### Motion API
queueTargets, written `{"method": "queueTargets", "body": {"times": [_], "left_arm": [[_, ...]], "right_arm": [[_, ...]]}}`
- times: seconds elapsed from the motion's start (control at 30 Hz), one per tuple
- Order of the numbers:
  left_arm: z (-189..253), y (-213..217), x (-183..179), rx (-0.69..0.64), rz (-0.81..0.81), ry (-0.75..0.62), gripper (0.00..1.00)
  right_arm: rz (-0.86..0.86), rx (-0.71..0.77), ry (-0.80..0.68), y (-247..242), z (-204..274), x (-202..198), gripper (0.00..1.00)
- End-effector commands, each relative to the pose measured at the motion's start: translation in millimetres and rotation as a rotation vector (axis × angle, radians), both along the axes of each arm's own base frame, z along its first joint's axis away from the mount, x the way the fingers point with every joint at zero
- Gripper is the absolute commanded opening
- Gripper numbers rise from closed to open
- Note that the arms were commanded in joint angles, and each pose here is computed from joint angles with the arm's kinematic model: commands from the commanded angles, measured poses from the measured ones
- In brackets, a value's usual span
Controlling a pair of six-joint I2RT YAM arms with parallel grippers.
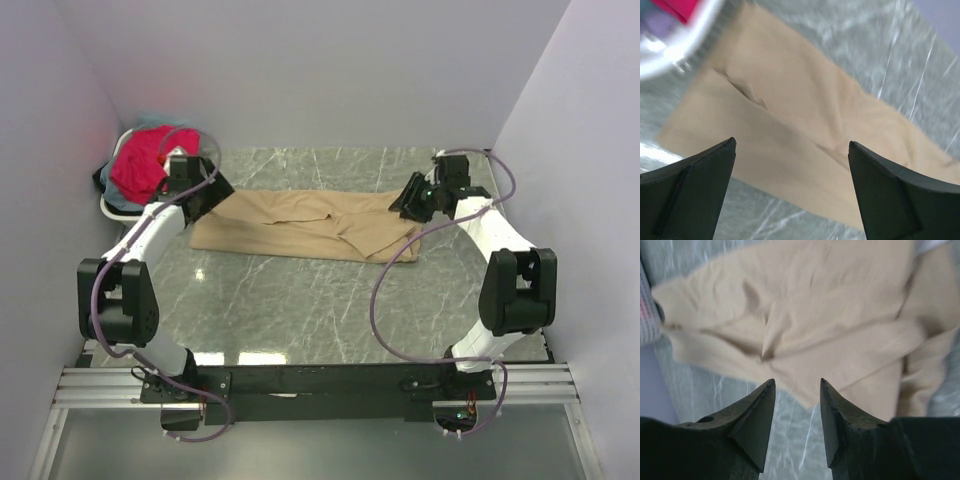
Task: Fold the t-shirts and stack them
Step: Fold the tshirt
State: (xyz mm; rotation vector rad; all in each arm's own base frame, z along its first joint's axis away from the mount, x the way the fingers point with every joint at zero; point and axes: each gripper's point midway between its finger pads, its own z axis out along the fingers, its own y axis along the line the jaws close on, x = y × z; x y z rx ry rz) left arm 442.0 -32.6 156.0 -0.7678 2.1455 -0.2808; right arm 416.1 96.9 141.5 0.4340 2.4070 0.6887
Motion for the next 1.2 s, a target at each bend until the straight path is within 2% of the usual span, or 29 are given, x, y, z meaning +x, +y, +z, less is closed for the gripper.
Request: {"method": "queueTargets", "body": {"times": [0.0,0.13,0.33,1.17], "left_arm": [[-28,-35,-8,-0.033,-0.103,0.055,0.99],[-42,-62,-9,-0.025,-0.155,0.095,0.99],[-51,-82,-12,-0.007,-0.189,0.126,1.00],[-62,-80,-10,0.036,-0.192,0.167,0.99]], "right_arm": [[0.128,0.108,0.015,41,9,-36,0.49],[0.169,0.108,0.044,64,-7,-59,0.52],[0.148,0.115,0.109,73,-34,-77,0.53],[0.136,0.063,0.227,88,-87,-76,0.52]]}}
